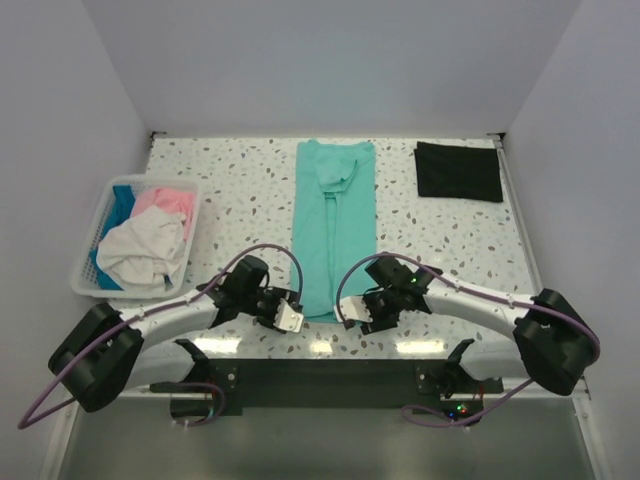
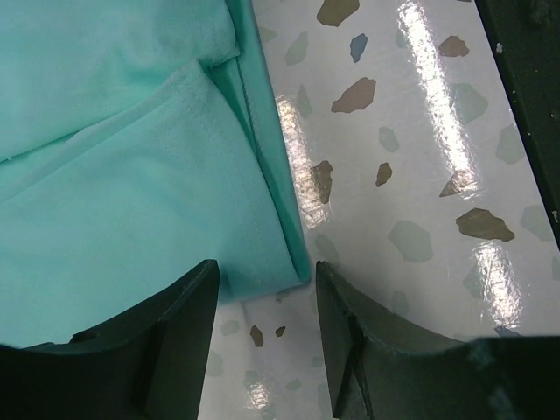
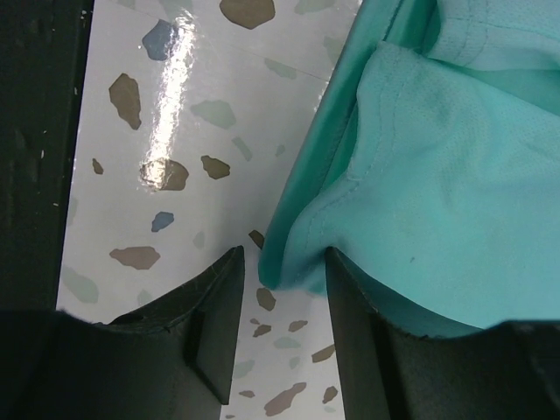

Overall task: Fold and stack the t-shirts
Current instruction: Fold the tshirt

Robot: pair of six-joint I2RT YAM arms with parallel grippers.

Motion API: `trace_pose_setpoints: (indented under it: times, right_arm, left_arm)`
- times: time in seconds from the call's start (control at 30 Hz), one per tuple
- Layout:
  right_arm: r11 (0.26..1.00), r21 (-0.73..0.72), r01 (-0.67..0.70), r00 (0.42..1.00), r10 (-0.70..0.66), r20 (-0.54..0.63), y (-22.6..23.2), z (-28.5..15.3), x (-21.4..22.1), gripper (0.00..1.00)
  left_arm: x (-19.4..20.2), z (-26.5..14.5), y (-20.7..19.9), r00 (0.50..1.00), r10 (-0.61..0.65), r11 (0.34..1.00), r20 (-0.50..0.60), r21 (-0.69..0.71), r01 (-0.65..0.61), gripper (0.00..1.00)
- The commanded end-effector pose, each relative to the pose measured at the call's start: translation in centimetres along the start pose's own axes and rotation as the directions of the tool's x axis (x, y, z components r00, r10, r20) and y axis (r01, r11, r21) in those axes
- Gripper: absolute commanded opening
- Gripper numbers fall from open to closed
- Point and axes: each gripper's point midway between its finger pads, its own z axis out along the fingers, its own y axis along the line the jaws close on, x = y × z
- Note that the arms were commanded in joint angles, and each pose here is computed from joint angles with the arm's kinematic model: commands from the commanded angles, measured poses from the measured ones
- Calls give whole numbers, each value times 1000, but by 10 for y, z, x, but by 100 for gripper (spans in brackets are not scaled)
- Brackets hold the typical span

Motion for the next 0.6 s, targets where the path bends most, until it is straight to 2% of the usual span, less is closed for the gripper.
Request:
trace_pose_setpoints:
  times: [0.0, 0.13, 0.33, 0.4, 0.43, 0.5, 0.53, 0.57]
  right_arm:
    - [999, 41, 25, 1000, -24, -10, -11, 12, 2, 46]
    - [999, 27, 47, 998, -46, -39, -8, 15, 9, 43]
    - [999, 24, 48, 996, -46, -75, 2, 16, 21, 40]
    - [999, 23, 44, 995, -42, -90, 4, 16, 25, 35]
    - [999, 24, 39, 995, -37, -92, 4, 16, 25, 31]
    - [999, 26, 33, 995, -30, -98, 5, 15, 27, 19]
    - [999, 24, 21, 995, -19, -98, 6, 13, 26, 9]
    - [999, 37, 25, 996, -22, -87, 4, 9, 21, 4]
  left_arm:
    - [1, 4, 8, 999, 50, 999, -21, -2, -50, 53]
    - [2, 7, 8, 997, 65, 997, -31, 34, -64, 47]
    - [3, 9, 3, 996, 73, 994, -41, 79, -70, 34]
    - [3, 10, 0, 996, 79, 993, -46, 89, -74, 30]
    - [3, 10, 0, 996, 81, 993, -49, 93, -76, 25]
    - [1, 10, -2, 996, 77, 992, -51, 109, -71, 18]
    - [-1, 8, -3, 996, 77, 991, -48, 111, -72, 11]
    - [-3, 8, -5, 996, 76, 991, -41, 118, -70, 10]
